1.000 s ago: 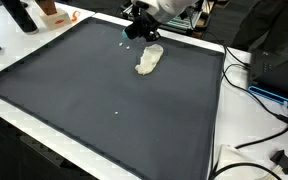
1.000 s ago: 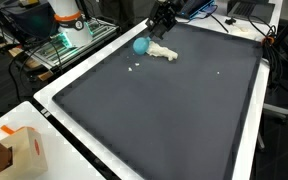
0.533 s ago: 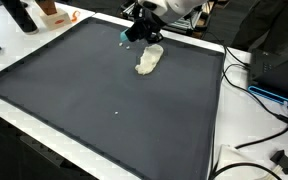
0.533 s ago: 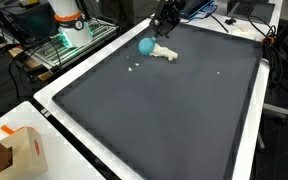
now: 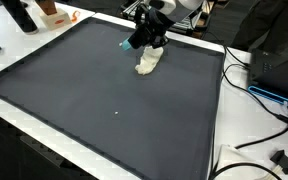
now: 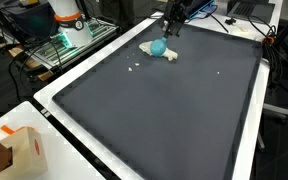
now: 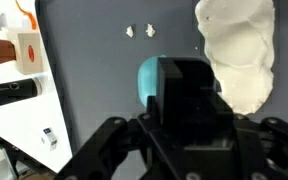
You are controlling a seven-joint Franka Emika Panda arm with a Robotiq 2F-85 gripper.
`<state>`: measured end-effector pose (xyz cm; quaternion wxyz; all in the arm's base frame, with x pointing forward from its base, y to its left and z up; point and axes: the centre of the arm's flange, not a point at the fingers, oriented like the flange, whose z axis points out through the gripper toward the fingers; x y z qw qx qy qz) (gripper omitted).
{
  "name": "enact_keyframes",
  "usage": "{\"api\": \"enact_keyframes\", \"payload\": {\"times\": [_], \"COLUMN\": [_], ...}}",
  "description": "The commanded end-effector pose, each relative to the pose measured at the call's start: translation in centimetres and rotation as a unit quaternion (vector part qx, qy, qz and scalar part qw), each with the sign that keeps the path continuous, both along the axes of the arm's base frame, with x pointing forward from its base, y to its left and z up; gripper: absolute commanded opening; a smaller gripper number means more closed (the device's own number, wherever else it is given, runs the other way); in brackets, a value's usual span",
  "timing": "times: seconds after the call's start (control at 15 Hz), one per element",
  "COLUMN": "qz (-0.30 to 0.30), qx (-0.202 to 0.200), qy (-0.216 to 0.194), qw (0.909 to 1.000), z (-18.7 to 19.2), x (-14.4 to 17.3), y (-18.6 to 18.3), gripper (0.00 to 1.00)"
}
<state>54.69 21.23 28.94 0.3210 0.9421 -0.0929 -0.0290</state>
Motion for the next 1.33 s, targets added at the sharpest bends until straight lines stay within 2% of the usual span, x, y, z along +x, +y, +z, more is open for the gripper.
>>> {"api": "enact_keyframes", "payload": {"times": [0.0,0.53,1.27], "qz": [0.036,0.072,0.109], "qx": [0.014,0.057,0.111], "qy": [-0.017,-0.045,-0.063], "qw": [0.9991,0.9948,0.9858], "z": [0.9,2.8,5.8], "x": [-0.5,-0.1,0.1], "y": [-0.1,0.1,-0.5], "gripper": [0.25,0.25,0.25]}}
